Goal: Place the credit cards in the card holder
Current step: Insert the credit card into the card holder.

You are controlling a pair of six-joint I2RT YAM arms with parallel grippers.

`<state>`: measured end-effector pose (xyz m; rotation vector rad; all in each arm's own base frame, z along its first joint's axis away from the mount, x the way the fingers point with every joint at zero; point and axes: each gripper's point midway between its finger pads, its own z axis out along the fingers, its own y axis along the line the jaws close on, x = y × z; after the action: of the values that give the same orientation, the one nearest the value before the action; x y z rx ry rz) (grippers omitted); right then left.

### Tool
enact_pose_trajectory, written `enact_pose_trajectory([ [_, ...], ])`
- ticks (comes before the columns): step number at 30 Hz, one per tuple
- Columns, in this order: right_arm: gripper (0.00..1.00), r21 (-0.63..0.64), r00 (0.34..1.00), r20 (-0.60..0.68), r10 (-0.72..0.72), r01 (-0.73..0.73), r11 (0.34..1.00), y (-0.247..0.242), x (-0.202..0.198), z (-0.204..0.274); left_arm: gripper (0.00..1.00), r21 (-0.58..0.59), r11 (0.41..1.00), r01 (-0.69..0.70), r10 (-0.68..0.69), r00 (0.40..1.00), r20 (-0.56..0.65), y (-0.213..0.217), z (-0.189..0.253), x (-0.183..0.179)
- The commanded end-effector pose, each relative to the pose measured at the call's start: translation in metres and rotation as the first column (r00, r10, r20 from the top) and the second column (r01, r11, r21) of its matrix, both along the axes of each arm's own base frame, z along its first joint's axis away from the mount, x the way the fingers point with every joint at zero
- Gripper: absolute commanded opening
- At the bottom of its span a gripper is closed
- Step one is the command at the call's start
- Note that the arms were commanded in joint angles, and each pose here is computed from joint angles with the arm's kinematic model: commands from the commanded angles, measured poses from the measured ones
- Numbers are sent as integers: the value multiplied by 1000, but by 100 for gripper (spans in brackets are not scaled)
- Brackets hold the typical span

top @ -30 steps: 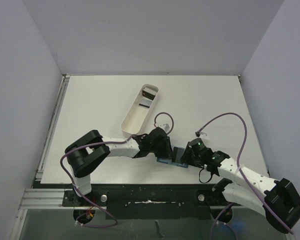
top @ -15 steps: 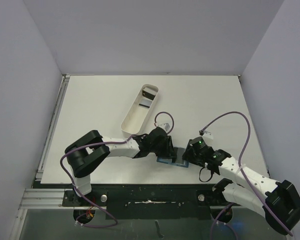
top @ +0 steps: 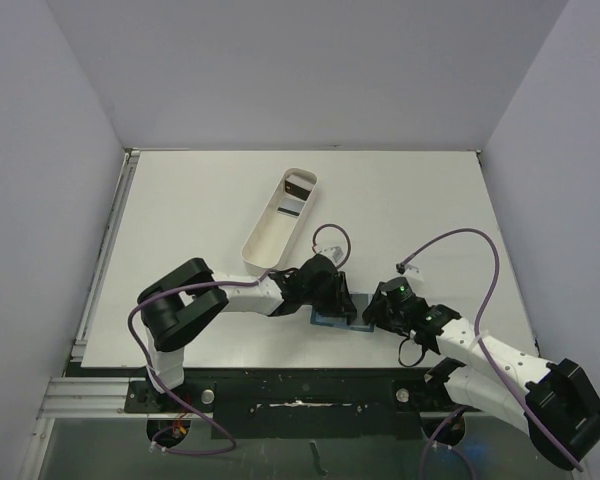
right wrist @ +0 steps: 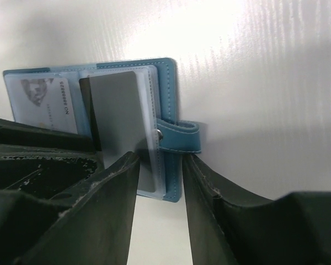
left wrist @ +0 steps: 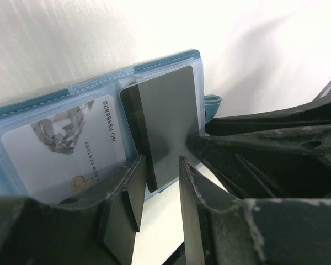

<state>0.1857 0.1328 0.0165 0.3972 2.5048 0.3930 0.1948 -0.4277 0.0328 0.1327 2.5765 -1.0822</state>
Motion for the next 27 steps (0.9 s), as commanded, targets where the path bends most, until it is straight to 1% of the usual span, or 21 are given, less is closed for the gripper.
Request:
enact_pose_trajectory([
  [1,38,72,999,33,35,-37,997,15,3,8,29,-111,993,40,-33,997,66,-25,31,8],
  [9,37,26,1000,12,23,-23,999,5,-2,4,29,-146,989,6,9,995,101,-18,54,12],
  [12,37,6,1000,23,16,-16,1000,2,0,10,31,-132,991,-25,41,992,117,-10,58,16],
  [18,31,4,999,45,8,-8,1000,1,4,19,34,-52,997,-57,63,989,132,-3,48,26],
  [22,30,1,999,35,17,-17,1000,2,3,13,34,-56,997,-43,49,991,121,-10,44,27],
  [27,30,5,999,35,18,-18,1000,3,3,13,35,-24,998,-55,58,993,105,-13,33,32],
])
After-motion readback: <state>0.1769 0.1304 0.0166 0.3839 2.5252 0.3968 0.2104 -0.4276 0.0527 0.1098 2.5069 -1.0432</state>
